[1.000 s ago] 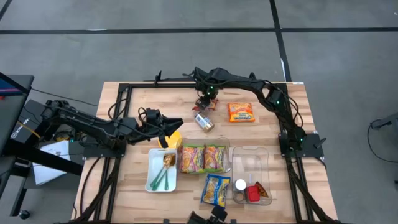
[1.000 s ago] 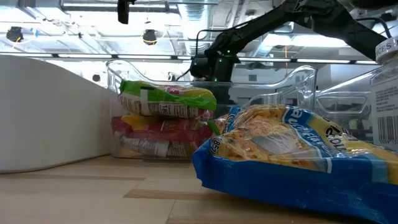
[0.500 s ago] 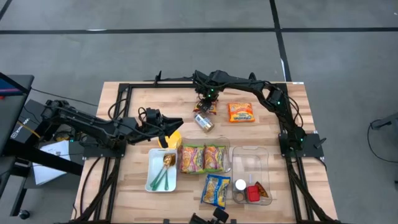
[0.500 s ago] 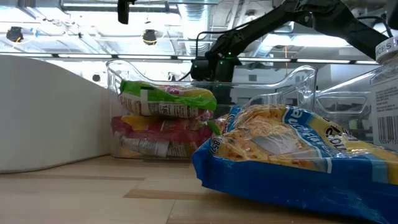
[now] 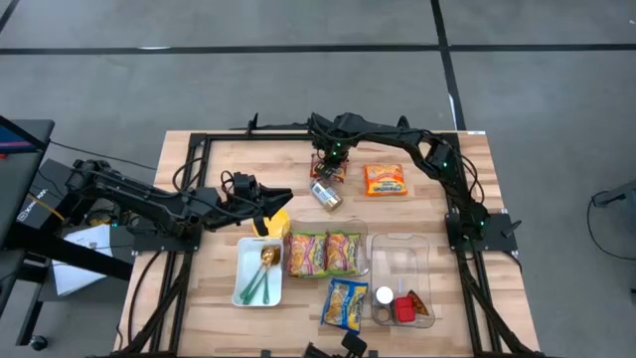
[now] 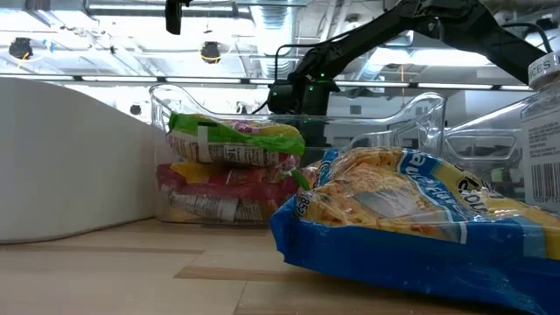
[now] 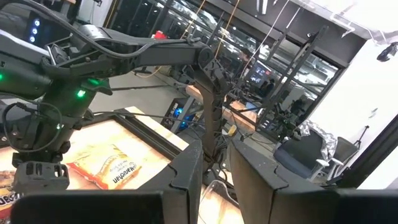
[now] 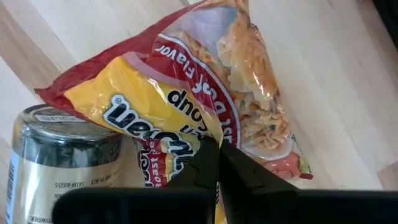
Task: Pick & Place Food Item
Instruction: Put the red noodle pack into the left transparent bin
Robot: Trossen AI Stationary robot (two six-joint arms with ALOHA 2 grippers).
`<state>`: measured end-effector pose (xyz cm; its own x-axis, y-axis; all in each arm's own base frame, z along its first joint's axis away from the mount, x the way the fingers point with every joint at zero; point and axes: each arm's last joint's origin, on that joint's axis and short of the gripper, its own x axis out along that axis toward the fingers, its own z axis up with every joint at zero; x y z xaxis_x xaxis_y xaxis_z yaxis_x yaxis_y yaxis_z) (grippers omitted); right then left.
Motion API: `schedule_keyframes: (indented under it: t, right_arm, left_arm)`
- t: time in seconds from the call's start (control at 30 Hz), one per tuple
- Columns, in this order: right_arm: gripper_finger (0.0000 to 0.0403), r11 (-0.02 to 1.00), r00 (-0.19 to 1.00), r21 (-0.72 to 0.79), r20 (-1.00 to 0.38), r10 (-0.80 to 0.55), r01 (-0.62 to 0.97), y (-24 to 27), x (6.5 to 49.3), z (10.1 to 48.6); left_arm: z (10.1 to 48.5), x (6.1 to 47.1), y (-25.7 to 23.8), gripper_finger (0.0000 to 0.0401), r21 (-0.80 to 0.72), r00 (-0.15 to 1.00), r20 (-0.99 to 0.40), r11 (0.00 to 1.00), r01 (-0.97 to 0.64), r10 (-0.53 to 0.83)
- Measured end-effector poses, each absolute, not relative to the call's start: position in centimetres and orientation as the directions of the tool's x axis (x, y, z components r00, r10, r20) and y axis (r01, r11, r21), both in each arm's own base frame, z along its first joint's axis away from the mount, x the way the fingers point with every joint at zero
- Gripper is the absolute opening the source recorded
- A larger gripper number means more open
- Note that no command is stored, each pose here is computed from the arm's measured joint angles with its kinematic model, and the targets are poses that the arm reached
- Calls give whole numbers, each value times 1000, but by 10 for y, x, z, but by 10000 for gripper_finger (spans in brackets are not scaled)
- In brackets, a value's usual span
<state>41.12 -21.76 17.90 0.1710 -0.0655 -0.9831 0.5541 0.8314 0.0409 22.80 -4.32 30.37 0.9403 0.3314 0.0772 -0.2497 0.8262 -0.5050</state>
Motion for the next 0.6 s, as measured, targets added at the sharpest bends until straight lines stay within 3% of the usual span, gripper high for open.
schedule_keyframes:
  t: [0.27, 0.6]
  right_arm:
    - [1, 841, 150, 3, -984, -93, 541, -207, 413, 196]
    - [0, 820, 245, -7, -953, -179, 573, -194, 395, 264]
  left_arm:
    - [303, 228, -43, 76, -493, 941, 68, 831, -258, 332]
    - [296, 228, -42, 76, -451, 931, 4, 831, -325, 366]
